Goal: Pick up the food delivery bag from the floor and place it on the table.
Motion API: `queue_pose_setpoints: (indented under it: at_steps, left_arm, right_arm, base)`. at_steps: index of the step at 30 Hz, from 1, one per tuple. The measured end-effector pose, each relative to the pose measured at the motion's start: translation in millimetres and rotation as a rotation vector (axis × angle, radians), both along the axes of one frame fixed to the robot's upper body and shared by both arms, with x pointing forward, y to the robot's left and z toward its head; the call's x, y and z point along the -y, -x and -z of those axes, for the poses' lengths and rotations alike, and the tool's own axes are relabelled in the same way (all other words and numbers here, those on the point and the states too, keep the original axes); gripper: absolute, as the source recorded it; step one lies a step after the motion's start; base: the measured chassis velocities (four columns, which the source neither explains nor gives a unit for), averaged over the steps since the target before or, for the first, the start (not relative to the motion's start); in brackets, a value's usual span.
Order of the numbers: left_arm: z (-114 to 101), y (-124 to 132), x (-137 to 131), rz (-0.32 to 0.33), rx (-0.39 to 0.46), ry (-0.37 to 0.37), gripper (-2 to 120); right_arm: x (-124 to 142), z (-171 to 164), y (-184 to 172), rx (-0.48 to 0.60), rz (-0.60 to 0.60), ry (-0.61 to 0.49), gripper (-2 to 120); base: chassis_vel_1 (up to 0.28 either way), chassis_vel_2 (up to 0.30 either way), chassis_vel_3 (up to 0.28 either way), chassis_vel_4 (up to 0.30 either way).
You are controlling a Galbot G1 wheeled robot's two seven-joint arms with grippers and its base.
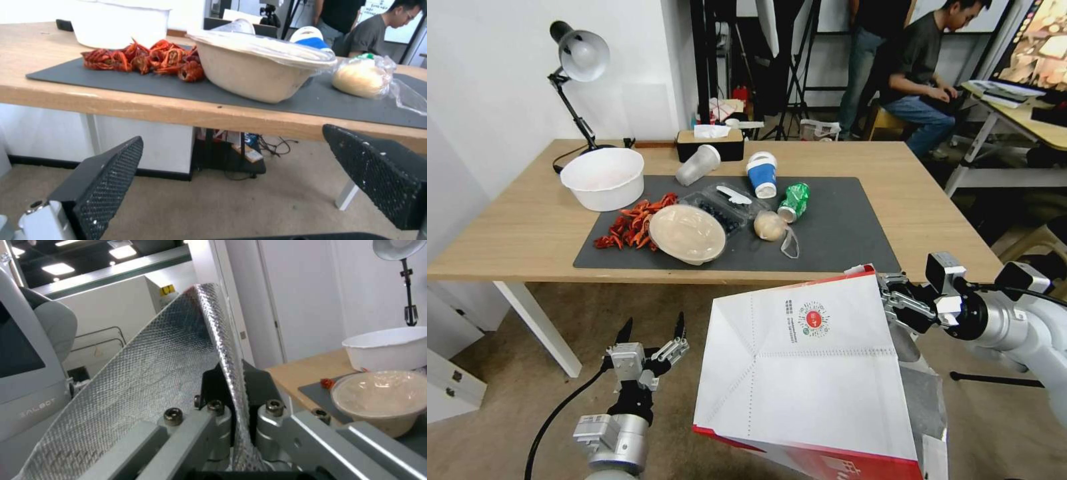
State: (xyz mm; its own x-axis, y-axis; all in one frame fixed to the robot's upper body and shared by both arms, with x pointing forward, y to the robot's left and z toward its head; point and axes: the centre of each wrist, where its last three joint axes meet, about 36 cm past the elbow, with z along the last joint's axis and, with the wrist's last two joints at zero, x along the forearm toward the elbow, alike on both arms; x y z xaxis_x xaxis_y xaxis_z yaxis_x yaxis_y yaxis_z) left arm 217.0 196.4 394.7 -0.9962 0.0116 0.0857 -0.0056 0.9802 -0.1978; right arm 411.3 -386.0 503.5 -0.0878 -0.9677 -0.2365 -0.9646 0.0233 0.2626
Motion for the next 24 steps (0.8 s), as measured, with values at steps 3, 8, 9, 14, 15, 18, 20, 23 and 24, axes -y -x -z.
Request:
queue_pose_setpoints:
  at_steps: [3,8,9,14,15,18,20,23,24]
  left_arm:
    - [0.2,0.0,-0.4,0.0,0.0,0.0,100]
    - [0.7,0.1,-0.2,0.0,-0.002,0.001,100]
    - [0.7,0.0,0.0,-0.001,-0.002,0.002,100]
    - [2.2,-0.1,1.3,-0.024,-0.003,0.009,100]
    - [2.2,-0.1,1.3,-0.024,-0.003,0.009,100]
    - [3.9,1.1,1.3,-0.012,0.004,0.016,100]
    - [6.4,1.7,1.0,-0.002,0.012,0.018,100]
    - [7.4,1.4,0.7,0.001,0.017,0.02,100]
    - [7.7,1.4,0.6,0.002,0.018,0.021,100]
  right_arm:
    - [-0.3,0.1,-0.4,0.0,0.0,-0.001,0]
    - [0.1,2.0,-0.5,-0.004,0.002,-0.001,0]
    - [0.3,2.6,-0.5,-0.006,0.003,-0.001,0]
    - [0.6,4.1,0.1,-0.01,0.004,-0.002,0]
    - [0.6,4.1,0.1,-0.01,0.004,-0.002,0]
    - [0.2,4.6,0.2,-0.01,0.004,-0.004,0]
    - [-0.2,4.6,0.0,-0.01,0.005,-0.005,0]
    - [-1.1,4.3,0.5,-0.009,0.008,-0.006,0]
    - [-1.6,3.9,1.0,-0.009,0.01,-0.008,0]
  base:
    - [0.0,0.0,0.0,0.0]
    - [0.0,0.0,0.0,0.0]
    - [0.0,0.0,0.0,0.0]
    - [0.0,0.0,0.0,0.0]
    - [0.0,0.0,0.0,0.0]
    - [0.0,0.0,0.0,0.0]
    - [0.0,0.0,0.0,0.0]
    - [0.0,0.0,0.0,0.0]
    - [0.0,0.0,0.0,0.0]
